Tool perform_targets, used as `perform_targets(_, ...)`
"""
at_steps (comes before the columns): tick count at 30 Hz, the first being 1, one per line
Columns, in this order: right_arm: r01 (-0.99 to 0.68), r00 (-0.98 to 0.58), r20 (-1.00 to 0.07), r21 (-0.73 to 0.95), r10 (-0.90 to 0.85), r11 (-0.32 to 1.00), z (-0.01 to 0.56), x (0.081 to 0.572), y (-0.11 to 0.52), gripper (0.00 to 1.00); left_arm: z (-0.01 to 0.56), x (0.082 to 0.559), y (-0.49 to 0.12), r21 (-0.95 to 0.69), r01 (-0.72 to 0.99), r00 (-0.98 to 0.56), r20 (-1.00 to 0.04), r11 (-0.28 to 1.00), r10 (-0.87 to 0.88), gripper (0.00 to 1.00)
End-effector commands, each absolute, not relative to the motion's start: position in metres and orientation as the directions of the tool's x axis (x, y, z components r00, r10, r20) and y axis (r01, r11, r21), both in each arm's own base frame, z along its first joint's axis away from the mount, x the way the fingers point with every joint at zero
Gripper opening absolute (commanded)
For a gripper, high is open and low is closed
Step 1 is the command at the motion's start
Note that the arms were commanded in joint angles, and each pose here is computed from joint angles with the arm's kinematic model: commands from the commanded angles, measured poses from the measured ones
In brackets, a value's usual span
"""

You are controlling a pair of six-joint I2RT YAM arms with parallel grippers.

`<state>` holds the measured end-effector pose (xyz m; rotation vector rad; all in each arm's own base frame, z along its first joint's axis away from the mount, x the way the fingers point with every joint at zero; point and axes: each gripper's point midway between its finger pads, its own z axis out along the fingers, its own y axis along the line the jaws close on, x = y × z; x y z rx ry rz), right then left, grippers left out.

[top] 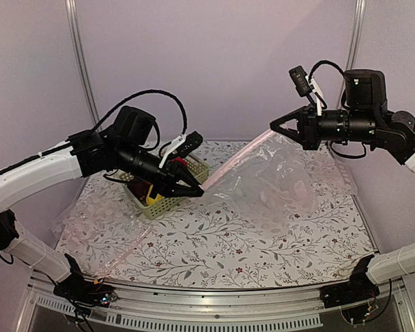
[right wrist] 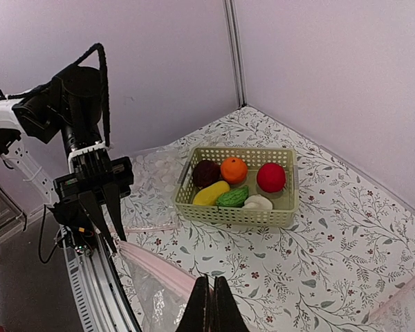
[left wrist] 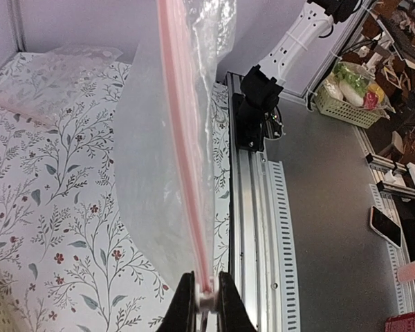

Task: Place the food in the zip-top bag and seal the zipper
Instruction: Unzip the zipper of the food storage bag.

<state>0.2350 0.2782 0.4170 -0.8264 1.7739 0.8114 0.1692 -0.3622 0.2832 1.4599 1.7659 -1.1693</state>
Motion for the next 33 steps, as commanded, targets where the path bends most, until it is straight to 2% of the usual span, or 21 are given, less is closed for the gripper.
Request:
perform_targets(1,-0.769,-0.169,-0.984,0.092,-0.062,0.632,0.464,0.247,0.250,0.00,0.247,0.152,-0.342,-0.359,0.930,-0.330,-0.728,0.076,0.601,0.02)
perform_targets(12,-0.771,-0.172,-0.983,0.091,-0.068,0.631,0.462,0.248,0.251,0.00,0.247,0.158,-0.338,-0.325,0.939,-0.322,-0.727,0.109,0.606,0.02)
perform_targets(15,-0.807,-0.180,-0.981,0.103,-0.076,0.582,0.460,0.241,0.259,0.00,0.248,0.157,-0.339,-0.330,0.938,-0.325,-0.730,0.106,0.601,0.07)
perform_targets(17,-0.853,-0.199,-0.976,0.126,-0.093,0.506,0.455,0.231,0.270,0.00,0.253,0.155,-0.341,-0.344,0.935,-0.329,-0.741,0.091,0.586,0.17)
perform_targets(21,-0.907,-0.255,-0.955,0.182,-0.153,0.379,0.432,0.212,0.296,0.00,0.265,0.149,-0.346,-0.378,0.925,-0.340,-0.767,0.045,0.544,0.52)
perform_targets(23,-0.917,-0.273,-0.942,0.194,-0.194,0.349,0.416,0.205,0.305,0.00,0.272,0.147,-0.346,-0.381,0.924,-0.338,-0.782,0.028,0.524,0.66)
perform_targets(25,-0.921,-0.298,-0.927,0.216,-0.229,0.323,0.402,0.200,0.312,0.00,0.279,0.147,-0.345,-0.376,0.927,-0.335,-0.799,0.020,0.499,0.75)
perform_targets(30,-0.924,-0.347,-0.890,0.270,-0.297,0.273,0.373,0.189,0.320,0.00,0.299,0.155,-0.336,-0.362,0.932,-0.337,-0.841,0.023,0.423,0.91)
perform_targets(33,-0.926,-0.360,-0.875,0.292,-0.324,0.240,0.359,0.181,0.326,0.00,0.300,0.159,-0.334,-0.354,0.935,-0.339,-0.850,0.039,0.403,0.95)
